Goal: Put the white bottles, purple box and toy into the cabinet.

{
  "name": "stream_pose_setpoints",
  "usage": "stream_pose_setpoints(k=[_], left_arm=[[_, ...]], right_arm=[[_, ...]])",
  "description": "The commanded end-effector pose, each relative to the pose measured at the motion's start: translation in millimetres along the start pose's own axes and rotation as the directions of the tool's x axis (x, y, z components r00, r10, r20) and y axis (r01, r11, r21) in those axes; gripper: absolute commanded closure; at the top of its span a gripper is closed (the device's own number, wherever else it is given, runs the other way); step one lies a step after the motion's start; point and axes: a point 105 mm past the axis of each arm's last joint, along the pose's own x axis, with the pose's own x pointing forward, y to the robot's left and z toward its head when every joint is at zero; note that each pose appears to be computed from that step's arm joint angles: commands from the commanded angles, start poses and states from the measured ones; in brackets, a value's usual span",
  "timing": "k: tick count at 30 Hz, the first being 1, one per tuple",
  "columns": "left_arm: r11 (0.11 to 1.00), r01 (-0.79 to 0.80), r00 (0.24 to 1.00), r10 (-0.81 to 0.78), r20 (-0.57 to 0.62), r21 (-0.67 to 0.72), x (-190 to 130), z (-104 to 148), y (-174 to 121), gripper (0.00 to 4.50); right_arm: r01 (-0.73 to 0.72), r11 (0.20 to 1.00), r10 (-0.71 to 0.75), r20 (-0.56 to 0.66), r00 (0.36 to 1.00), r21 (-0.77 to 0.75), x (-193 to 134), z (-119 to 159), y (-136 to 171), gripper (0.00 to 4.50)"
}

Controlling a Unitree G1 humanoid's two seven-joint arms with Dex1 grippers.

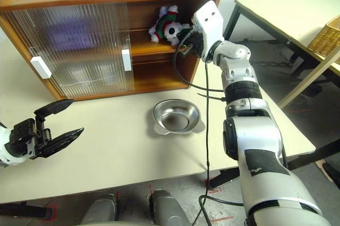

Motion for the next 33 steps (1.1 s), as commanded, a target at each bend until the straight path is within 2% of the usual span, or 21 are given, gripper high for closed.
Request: stream_pose_setpoints(k=[1, 5, 8, 11, 13, 16, 19, 24, 27, 29, 33], left_arm=[[1.000, 0.002, 1.000, -0.002, -0.006, 0.010, 0, 1, -2, 0.00], [1.000, 0.000, 1.000, 0.000, -0.005, 0.010, 0, 1, -2, 0.00], [1.000, 0.000, 1.000, 0.000, -0.005, 0.010, 0, 1, -2, 0.00], [1.000, 0.001, 1.000, -0.001, -0.006, 0.008, 0, 1, -3, 0.00], [1.000, 0.003, 1.000, -0.003, -0.010, 0.007, -1, 1, -3, 0.00], [1.000, 0.011, 1.000, -0.011, -0.017, 0.005, -2, 0, -4, 0.00], [1.000, 0.025, 0.999, -0.025, -0.037, 0.003, -4, -2, -6, 0.00], [0.999, 0.039, 0.997, -0.039, -0.067, 0.000, -8, -5, -7, 0.00], [0.999, 0.038, 0.997, -0.038, -0.068, -0.001, -10, -5, -7, 0.00], [0.999, 0.036, 0.997, -0.036, -0.063, 0.000, -9, -5, -6, 0.00], [1.000, 0.029, 0.998, -0.029, -0.051, -0.002, -8, -5, -5, 0.00]], right_arm=[[-0.017, 1.000, 0.017, 0.026, 1.000, -0.006, 2, 7, 2, 4.48], [-0.083, 0.996, 0.080, 0.081, 0.994, 0.038, -6, 18, 1, 4.48], [-0.192, 0.976, 0.175, 0.146, 0.974, 0.105, -23, 30, 1, 4.48], [-0.287, 0.942, 0.263, 0.150, 0.953, 0.173, -41, 29, 5, 4.48], [-0.390, 0.888, 0.368, 0.130, 0.920, 0.243, -64, 21, 15, 3.89], [-0.451, 0.814, 0.444, 0.108, 0.889, 0.367, -91, 10, 24, 2.81], [-0.430, 0.746, 0.475, 0.045, 0.879, 0.509, -116, -7, 30, 1.71], [-0.194, 0.689, 0.402, -0.146, 0.904, 0.699, -159, -51, 20, 0.04], [-0.087, 0.620, 0.362, -0.187, 0.913, 0.779, -177, -66, 16, 0.04], [-0.034, 0.567, 0.384, -0.228, 0.895, 0.823, -189, -79, 26, 0.04], [0.035, 0.539, 0.394, -0.289, 0.873, 0.842, -201, -98, 42, 0.04]])
